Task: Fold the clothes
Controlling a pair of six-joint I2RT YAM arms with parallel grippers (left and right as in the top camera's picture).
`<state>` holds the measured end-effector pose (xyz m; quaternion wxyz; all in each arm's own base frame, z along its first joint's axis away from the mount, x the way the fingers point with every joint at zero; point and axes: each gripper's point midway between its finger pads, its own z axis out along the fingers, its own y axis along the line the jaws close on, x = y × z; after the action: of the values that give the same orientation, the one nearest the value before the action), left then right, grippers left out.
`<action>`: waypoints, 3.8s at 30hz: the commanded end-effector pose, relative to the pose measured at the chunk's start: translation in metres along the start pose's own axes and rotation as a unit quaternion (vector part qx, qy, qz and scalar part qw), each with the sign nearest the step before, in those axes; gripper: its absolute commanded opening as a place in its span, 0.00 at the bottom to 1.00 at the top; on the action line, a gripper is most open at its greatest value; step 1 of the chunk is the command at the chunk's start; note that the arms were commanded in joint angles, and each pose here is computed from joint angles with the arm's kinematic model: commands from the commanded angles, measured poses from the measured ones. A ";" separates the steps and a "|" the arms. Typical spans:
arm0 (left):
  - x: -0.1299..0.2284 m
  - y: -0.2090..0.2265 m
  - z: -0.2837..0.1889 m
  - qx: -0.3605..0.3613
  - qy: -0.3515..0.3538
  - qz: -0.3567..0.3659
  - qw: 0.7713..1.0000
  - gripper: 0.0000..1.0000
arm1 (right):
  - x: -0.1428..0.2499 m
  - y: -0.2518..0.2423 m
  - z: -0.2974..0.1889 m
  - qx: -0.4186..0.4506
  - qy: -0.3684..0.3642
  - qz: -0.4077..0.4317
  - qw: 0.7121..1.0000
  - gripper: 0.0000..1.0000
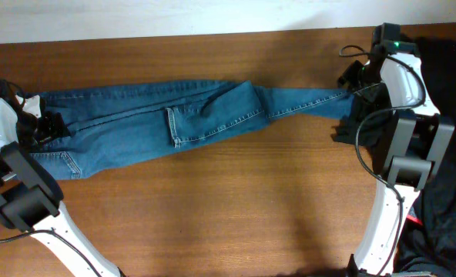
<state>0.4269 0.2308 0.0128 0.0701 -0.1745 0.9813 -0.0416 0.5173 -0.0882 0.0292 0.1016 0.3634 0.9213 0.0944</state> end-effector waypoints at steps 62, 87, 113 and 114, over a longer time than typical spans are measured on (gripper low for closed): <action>0.015 -0.001 0.015 0.009 0.031 -0.008 0.999 0.79 | 0.025 -0.029 -0.043 0.111 0.044 -0.184 0.976 0.70; 0.016 -0.001 0.015 0.010 0.034 -0.008 0.999 0.79 | -0.045 0.026 -0.061 -0.018 -0.069 -0.279 0.958 0.13; 0.022 -0.002 0.014 0.012 0.045 -0.010 0.999 0.79 | -0.007 0.016 0.077 -0.002 0.025 -0.267 0.963 0.27; 0.023 -0.003 0.014 0.013 0.048 -0.010 0.999 0.79 | -0.012 0.018 0.079 -0.005 0.014 -0.266 0.964 0.35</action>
<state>0.4233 0.2274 0.0127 0.0615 -0.1748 0.9816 -0.0469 0.5620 -0.0747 0.0053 0.1398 0.0811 0.9837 0.0788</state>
